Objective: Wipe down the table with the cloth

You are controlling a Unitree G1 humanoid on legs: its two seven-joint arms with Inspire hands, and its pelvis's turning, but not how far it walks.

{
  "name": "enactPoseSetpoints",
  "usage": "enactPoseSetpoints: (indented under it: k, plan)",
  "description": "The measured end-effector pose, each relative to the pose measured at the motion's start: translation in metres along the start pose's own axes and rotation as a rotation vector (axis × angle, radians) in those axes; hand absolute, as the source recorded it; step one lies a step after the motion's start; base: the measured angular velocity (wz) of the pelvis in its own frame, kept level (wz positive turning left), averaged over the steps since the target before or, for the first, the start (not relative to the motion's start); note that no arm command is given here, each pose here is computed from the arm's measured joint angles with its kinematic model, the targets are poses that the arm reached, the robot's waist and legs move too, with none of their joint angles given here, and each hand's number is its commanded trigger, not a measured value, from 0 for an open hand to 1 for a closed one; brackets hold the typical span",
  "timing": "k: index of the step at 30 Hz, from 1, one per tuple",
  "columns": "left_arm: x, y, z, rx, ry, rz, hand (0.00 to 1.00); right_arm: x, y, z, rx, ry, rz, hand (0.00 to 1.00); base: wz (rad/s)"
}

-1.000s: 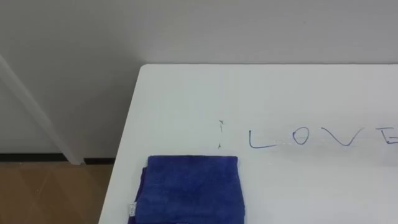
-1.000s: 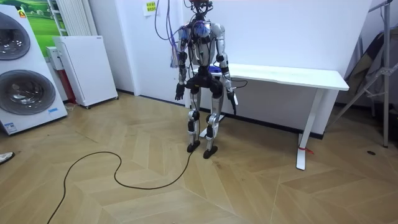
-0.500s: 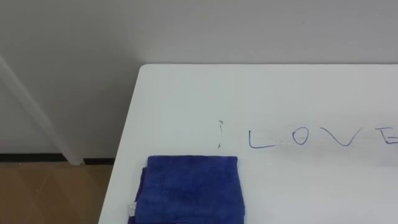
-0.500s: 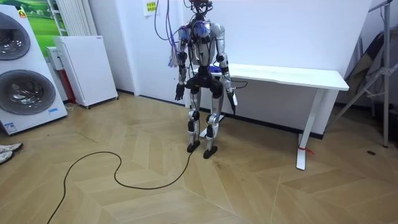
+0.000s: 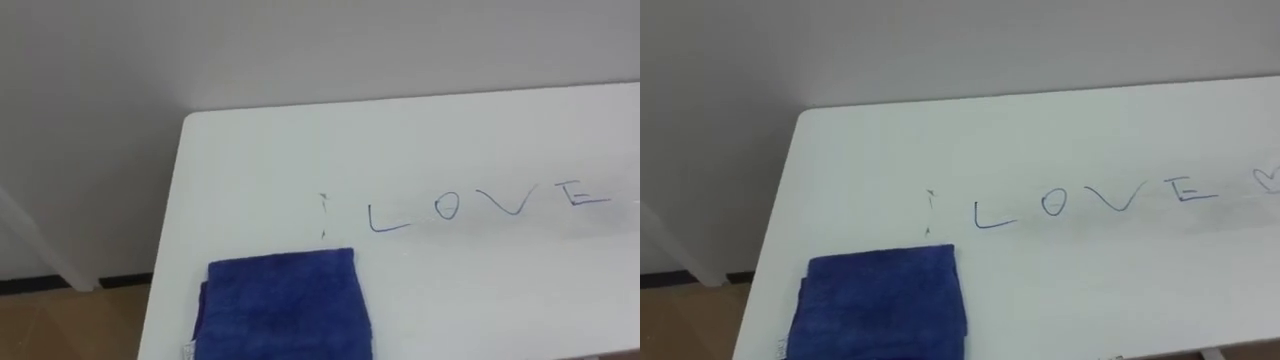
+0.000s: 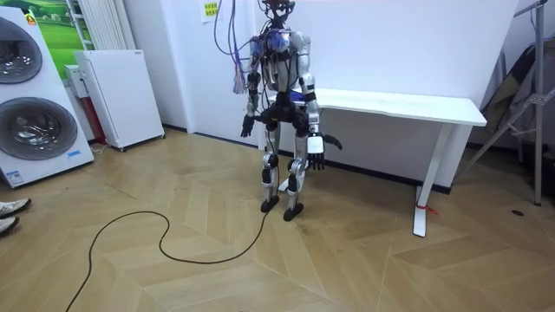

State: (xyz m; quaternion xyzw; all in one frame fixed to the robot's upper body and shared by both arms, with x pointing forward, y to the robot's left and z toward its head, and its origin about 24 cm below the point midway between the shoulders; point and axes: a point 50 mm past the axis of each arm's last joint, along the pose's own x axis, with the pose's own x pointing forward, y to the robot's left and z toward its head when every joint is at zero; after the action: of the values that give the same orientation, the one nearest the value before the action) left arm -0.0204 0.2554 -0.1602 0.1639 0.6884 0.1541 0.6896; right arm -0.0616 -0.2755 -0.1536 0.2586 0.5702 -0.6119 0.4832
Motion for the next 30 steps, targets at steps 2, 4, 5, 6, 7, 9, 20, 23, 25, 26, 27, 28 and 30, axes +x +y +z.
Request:
enactPoseSetpoints:
  k: [2,4,5,6,7,9,20,23,25,26,27,28,30]
  plan:
    - [0.001,0.004,0.001,-0.016,-0.012,0.008,0.00,-0.004,0.006,0.018,0.090,-0.037,0.001,0.00,-0.07]
    - [0.002,0.011,0.003,-0.015,-0.030,0.026,0.00,-0.010,0.015,0.035,0.176,-0.077,0.004,0.00,-0.02]
    - [0.002,0.017,0.004,-0.013,-0.041,0.041,0.00,-0.014,0.020,0.046,0.228,-0.105,0.011,0.00,0.00]
    - [0.002,0.022,0.006,-0.014,-0.053,0.055,0.00,-0.019,0.026,0.057,0.277,-0.130,0.018,0.00,0.00]
    - [0.002,0.023,0.008,-0.015,-0.064,0.061,0.00,-0.022,0.029,0.063,0.294,-0.146,0.024,0.00,-0.04]
    - [0.001,0.025,0.006,-0.013,-0.067,0.080,0.00,-0.034,0.041,0.080,0.344,-0.217,0.034,0.00,0.00]
    - [0.000,0.021,0.022,0.020,-0.149,0.084,0.00,-0.117,0.092,0.139,0.060,-0.877,0.027,0.00,-0.03]
    - [-0.001,0.020,0.026,0.036,-0.175,0.108,0.00,-0.156,0.104,0.146,-0.054,-1.191,0.023,0.00,-0.03]
    - [-0.001,0.018,0.027,0.054,-0.186,0.101,0.00,-0.176,0.113,0.144,-0.131,-1.374,0.012,0.00,0.00]
    - [-0.002,0.015,0.027,0.072,-0.191,0.099,0.00,-0.191,0.118,0.141,-0.178,-1.484,0.028,0.00,0.00]
    - [-0.002,0.013,0.026,0.086,-0.190,0.097,0.00,-0.204,0.123,0.135,-0.210,-1.585,0.060,0.00,0.00]
    - [-0.002,0.011,0.026,0.089,-0.192,0.094,0.00,-0.212,0.125,0.132,-0.215,-1.632,0.080,0.00,0.00]
    - [-0.002,0.008,0.028,0.104,-0.205,0.084,0.00,-0.236,0.135,0.118,-0.267,-1.799,0.141,0.00,0.02]
